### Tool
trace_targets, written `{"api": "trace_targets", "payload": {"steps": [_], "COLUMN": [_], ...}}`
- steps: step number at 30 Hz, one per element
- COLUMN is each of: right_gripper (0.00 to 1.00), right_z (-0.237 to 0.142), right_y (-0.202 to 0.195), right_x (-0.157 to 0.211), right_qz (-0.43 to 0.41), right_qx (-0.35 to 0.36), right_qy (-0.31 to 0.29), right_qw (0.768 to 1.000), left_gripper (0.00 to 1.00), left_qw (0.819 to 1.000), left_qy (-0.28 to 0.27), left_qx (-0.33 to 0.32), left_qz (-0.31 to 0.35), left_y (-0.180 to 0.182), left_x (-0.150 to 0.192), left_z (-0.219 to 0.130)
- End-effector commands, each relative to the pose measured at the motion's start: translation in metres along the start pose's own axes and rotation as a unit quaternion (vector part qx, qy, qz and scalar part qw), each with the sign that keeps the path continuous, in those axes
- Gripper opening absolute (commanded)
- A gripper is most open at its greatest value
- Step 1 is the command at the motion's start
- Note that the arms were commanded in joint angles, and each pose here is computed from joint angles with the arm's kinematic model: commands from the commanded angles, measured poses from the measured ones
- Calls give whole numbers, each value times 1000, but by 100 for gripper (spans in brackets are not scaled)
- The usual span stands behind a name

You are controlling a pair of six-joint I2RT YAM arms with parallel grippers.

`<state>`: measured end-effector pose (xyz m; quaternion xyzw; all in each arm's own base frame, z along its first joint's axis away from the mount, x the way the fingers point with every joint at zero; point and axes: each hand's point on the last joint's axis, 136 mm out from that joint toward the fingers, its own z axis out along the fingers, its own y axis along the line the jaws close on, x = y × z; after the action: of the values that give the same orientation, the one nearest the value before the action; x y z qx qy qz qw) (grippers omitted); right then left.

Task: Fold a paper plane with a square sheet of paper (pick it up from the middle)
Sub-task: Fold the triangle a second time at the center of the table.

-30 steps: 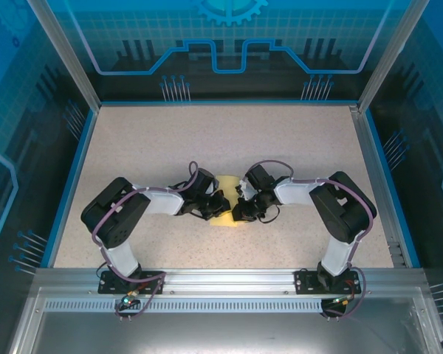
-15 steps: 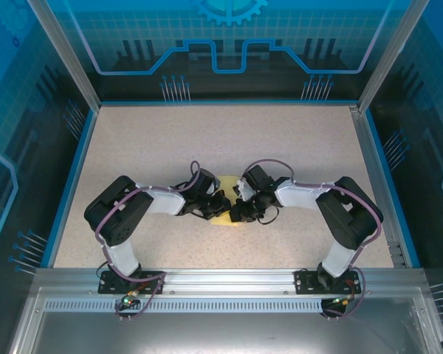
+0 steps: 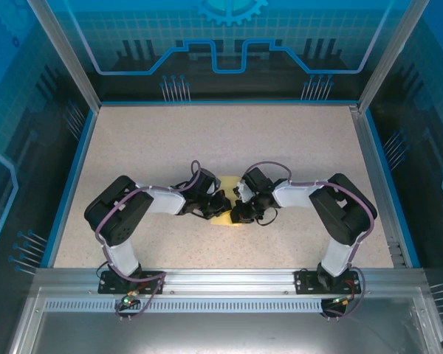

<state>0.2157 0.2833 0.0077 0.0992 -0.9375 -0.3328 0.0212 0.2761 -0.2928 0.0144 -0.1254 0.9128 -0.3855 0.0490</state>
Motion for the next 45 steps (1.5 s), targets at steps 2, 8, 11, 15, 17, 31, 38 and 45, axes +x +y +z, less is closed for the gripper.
{"api": "trace_targets", "payload": {"steps": [2, 8, 11, 15, 17, 31, 38, 45], "right_gripper": [5, 1, 1, 1, 1, 0, 0, 0], "right_z": [7, 6, 6, 6, 6, 5, 5, 5], "right_y": [-41, -44, -45, -45, -45, -46, -47, -47], "right_x": [33, 34, 35, 35, 35, 38, 38, 39], "right_qz": [55, 58, 59, 60, 61, 64, 65, 66], "right_qx": [53, 54, 54, 55, 56, 58, 60, 60], "right_qy": [41, 44, 45, 46, 47, 49, 49, 50], "right_qw": [996, 996, 996, 996, 996, 995, 995, 995], "left_gripper": [6, 6, 7, 7, 7, 7, 7, 7], "left_qw": [999, 999, 998, 998, 997, 995, 995, 994], "left_qy": [-19, -46, -60, -64, -65, -89, -89, -96], "left_qx": [-29, -16, -11, -16, -20, -26, -33, -40], "left_qz": [24, 22, 27, 24, 25, 28, 26, 24], "left_y": [3, 9, 10, 17, 21, 40, 48, 53], "left_x": [-9, -28, -36, -41, -42, -58, -63, -73], "left_z": [-2, -7, -10, -10, -10, -18, -17, -25]}}
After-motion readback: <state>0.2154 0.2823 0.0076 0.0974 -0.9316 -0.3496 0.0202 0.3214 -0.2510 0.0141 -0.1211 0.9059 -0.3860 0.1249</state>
